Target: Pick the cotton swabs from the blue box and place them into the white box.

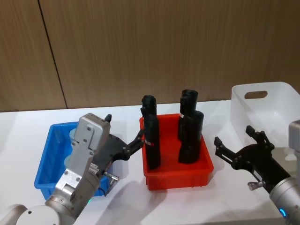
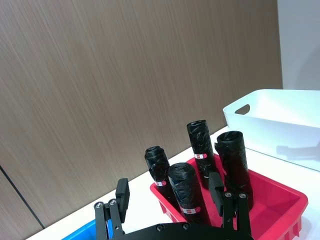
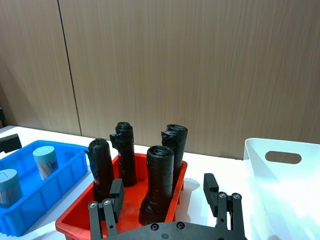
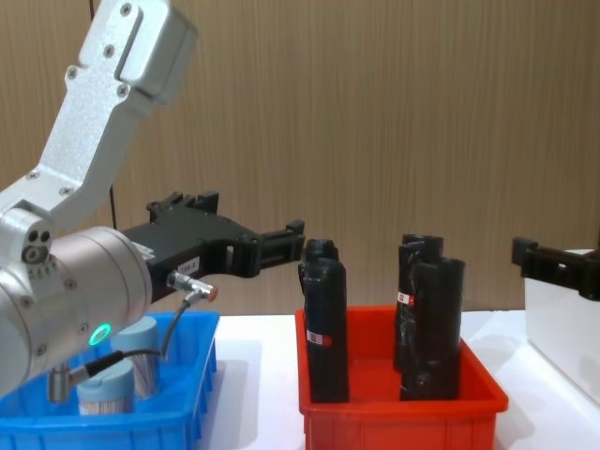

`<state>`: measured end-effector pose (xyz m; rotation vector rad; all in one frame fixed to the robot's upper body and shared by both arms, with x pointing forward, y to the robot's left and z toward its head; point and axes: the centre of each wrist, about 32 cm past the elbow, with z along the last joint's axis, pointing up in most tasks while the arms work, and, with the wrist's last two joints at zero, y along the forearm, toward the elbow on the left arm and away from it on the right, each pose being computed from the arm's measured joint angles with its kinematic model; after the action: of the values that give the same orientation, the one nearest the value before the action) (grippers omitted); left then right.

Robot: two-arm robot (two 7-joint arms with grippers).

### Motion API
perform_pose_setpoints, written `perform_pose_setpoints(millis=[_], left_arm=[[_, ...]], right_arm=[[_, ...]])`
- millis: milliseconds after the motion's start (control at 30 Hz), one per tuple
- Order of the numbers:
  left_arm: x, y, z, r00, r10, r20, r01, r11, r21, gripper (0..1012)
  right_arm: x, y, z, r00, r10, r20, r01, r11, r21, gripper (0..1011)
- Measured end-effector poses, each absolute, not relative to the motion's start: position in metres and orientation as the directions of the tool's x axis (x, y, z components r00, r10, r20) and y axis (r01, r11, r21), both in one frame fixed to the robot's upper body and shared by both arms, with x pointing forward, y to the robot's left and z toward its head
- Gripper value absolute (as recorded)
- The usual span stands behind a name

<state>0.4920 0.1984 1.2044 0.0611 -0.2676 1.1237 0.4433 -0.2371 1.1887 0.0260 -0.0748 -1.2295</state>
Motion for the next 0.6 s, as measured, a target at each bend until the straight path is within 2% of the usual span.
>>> perform_pose_setpoints(millis=[600], left_arm=[[0.492, 0.1984, 1.2044, 0.404, 0.882, 0.242, -0.897, 0.434, -0.086, 1004]], right_arm=[[0.4433, -0.2371, 1.1887, 0.333, -0.942, 0.043, 0.94, 0.335, 0.06, 1002]])
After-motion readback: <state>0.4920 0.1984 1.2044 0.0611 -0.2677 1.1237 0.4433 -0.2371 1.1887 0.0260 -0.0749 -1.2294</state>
